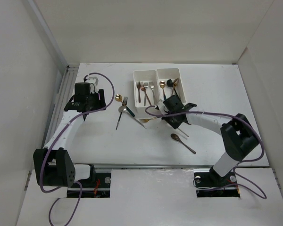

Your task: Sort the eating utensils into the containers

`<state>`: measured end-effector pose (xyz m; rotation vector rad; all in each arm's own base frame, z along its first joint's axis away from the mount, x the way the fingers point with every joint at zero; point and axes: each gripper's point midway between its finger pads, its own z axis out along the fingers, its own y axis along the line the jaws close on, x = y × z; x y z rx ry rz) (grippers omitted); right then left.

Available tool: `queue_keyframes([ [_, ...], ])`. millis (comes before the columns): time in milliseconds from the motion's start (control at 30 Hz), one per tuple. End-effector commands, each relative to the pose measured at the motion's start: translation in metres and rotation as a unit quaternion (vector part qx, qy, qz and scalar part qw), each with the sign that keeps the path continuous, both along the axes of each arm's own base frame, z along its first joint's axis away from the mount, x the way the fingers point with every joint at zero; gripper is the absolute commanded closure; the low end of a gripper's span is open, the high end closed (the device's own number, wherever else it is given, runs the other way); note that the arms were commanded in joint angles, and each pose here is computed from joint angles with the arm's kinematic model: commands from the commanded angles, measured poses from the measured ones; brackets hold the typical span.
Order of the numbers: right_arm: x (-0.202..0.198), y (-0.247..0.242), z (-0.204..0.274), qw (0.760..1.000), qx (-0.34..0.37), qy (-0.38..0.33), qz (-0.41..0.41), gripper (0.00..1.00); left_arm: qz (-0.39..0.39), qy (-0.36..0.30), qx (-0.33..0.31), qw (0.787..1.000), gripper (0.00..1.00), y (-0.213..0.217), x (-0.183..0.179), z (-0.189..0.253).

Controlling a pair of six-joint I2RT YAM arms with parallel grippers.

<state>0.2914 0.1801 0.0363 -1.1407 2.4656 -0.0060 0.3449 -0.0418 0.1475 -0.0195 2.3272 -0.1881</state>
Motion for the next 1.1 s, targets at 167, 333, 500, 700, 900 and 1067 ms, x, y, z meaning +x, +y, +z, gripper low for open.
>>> queue_keyframes([
  [167,0.045,0.042,0.161,0.966,0.124,-0.224,-0.030,1.00,-0.015,-0.013,-0.006,1.000,0.42,-0.008,-0.003,0.003],
  [333,0.084,0.037,0.265,0.888,0.282,-0.328,-0.159,1.00,-0.051,0.006,0.001,0.999,0.42,-0.019,0.001,-0.006],
  [500,0.170,-0.005,0.275,0.848,0.295,-0.329,-0.292,1.00,-0.095,0.027,0.028,0.995,0.42,-0.044,0.006,-0.011],
  [700,0.235,-0.005,0.173,0.895,0.186,-0.224,-0.338,1.00,-0.134,0.045,0.011,0.990,0.40,-0.083,0.010,-0.012],
  [900,0.233,0.009,0.138,0.907,0.201,-0.168,-0.329,0.60,-0.137,0.079,-0.010,0.987,0.38,-0.095,0.004,-0.029],
  [1067,0.224,-0.001,0.157,0.894,0.206,-0.183,-0.353,0.31,-0.104,0.072,0.005,0.992,0.38,-0.075,0.014,-0.027],
])
